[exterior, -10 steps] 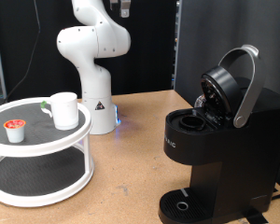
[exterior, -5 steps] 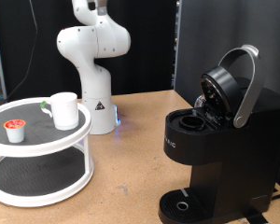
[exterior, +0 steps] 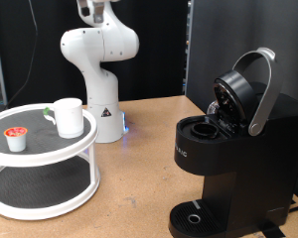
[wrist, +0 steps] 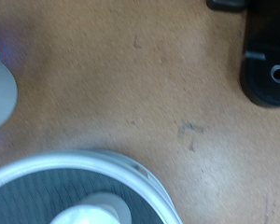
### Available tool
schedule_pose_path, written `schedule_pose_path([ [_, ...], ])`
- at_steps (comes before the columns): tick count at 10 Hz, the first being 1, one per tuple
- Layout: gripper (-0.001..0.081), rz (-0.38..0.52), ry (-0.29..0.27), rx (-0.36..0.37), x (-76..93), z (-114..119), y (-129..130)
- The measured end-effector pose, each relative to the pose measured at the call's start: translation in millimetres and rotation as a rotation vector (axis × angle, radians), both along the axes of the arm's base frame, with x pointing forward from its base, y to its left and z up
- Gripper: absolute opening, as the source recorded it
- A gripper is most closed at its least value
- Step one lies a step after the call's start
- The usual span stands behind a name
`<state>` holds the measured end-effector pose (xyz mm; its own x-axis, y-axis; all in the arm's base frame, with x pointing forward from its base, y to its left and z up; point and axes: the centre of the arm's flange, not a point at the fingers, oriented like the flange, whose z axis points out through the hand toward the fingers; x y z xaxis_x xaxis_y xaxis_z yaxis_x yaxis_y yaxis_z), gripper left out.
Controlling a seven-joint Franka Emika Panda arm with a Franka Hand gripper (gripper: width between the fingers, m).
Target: Make a cup of coffee with the keurig machine
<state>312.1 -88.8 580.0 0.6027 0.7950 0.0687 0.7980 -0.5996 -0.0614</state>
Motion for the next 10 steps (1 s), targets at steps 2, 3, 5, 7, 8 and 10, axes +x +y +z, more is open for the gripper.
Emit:
schedule_pose_path([
  [2,0.0807,0.018,-0.002,-0.011,2.0,-9.7,-31.9],
  [3,0.0807,0.041,-0.009,-0.009,1.4,-12.6,-48.5],
  [5,0.0807,0.052,-0.012,-0.002,1.2,-14.0,-55.7],
  [7,0.0807,0.008,-0.039,-0.006,5.0,-15.4,-63.2],
  [8,0.0807,-0.02,-0.05,-0.002,6.9,-17.4,-74.8],
  [10,0.0807,-0.034,-0.037,0.003,9.6,-21.8,-104.1],
])
